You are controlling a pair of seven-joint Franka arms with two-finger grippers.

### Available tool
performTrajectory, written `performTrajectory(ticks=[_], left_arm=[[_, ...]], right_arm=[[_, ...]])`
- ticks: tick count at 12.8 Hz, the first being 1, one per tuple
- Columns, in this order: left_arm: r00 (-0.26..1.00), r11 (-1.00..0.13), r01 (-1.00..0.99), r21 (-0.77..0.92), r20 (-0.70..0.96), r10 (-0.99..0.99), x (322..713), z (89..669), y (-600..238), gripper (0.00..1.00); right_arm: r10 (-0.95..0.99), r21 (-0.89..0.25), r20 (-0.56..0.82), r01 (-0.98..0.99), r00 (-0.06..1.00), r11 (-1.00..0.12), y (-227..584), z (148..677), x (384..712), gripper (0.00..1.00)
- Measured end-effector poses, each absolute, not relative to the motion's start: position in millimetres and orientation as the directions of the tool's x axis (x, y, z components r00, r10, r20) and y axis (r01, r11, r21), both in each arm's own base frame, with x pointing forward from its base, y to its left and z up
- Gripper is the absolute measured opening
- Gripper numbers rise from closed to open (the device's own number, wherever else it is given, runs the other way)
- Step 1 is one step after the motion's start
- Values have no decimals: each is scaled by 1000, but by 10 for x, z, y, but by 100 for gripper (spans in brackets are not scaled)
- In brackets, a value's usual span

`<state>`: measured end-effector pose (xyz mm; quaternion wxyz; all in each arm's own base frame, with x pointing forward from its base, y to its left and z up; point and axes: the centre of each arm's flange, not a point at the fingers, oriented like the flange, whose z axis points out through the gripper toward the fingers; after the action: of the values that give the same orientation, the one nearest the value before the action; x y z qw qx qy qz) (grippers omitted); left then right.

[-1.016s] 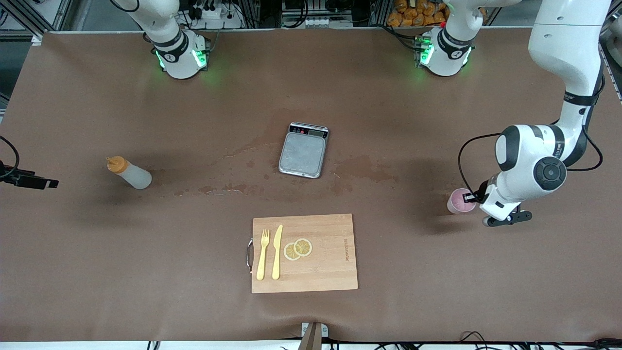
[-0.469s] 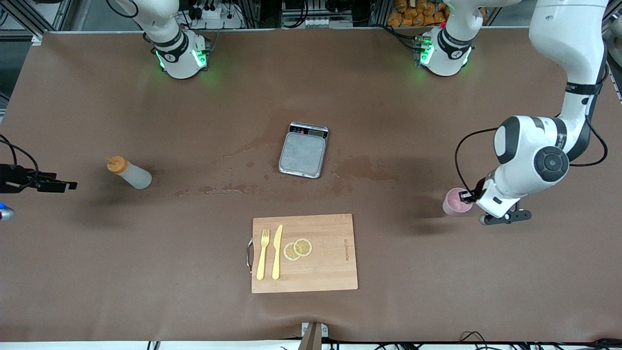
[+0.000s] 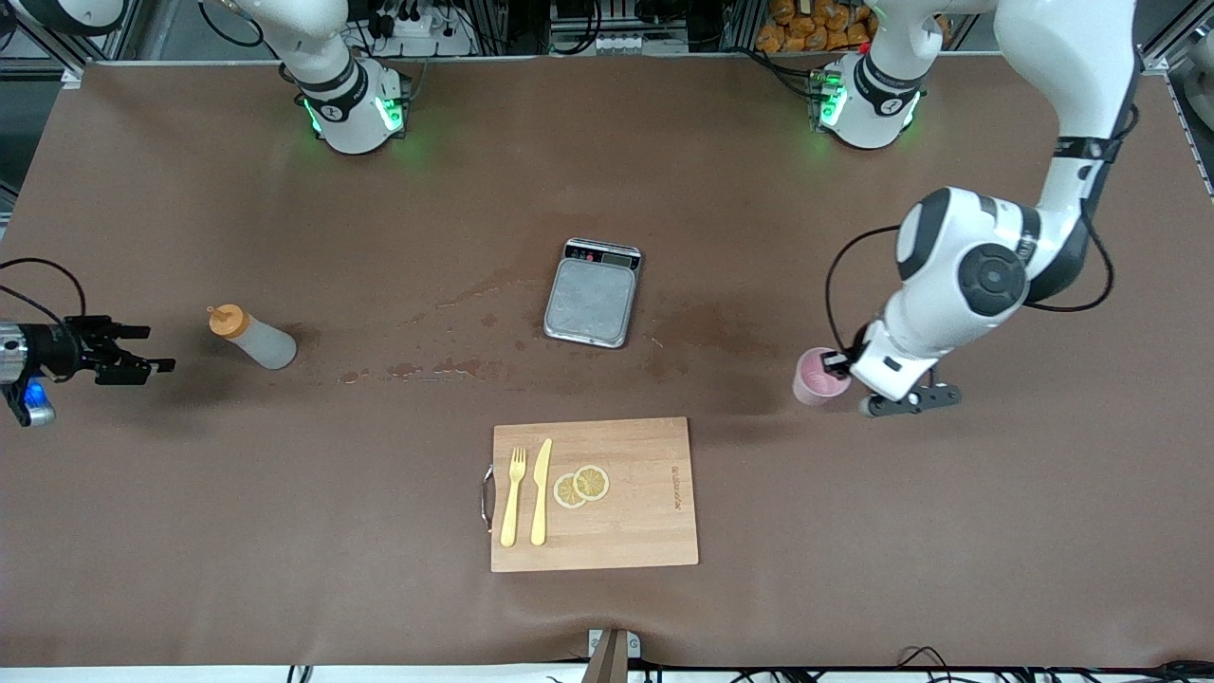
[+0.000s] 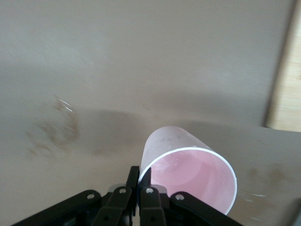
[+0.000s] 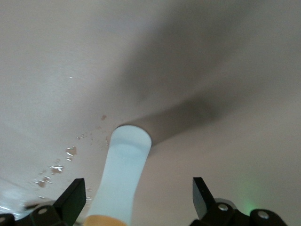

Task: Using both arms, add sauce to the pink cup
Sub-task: 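Carry the pink cup with the left gripper onto the silver scale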

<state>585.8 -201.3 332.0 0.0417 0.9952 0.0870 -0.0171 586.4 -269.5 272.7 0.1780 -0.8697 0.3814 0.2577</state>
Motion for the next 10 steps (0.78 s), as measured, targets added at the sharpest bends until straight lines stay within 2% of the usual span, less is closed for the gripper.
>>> performTrajectory(ticks=[4,6,8,10], left_arm=[[946,-939,322,120,-85,313,5419,3496,-3047,4],[928,-920,369,129,-103,358,5163,3580,-3530,4],[912,-906,405,122,-123,391,4870,3567,-4001,4],[898,-894,433,117,-142,416,4601,3504,-4370,4]], right_arm=[[-645,46,-728,-922,232,-384,-2517,2439,5838,100],[-605,73,-791,-967,93,-243,-2675,2148,5751,100],[-534,80,-846,-990,-5,-118,-3016,1810,5528,100],[-458,98,-887,-993,-55,-70,-3142,1604,5363,100]])
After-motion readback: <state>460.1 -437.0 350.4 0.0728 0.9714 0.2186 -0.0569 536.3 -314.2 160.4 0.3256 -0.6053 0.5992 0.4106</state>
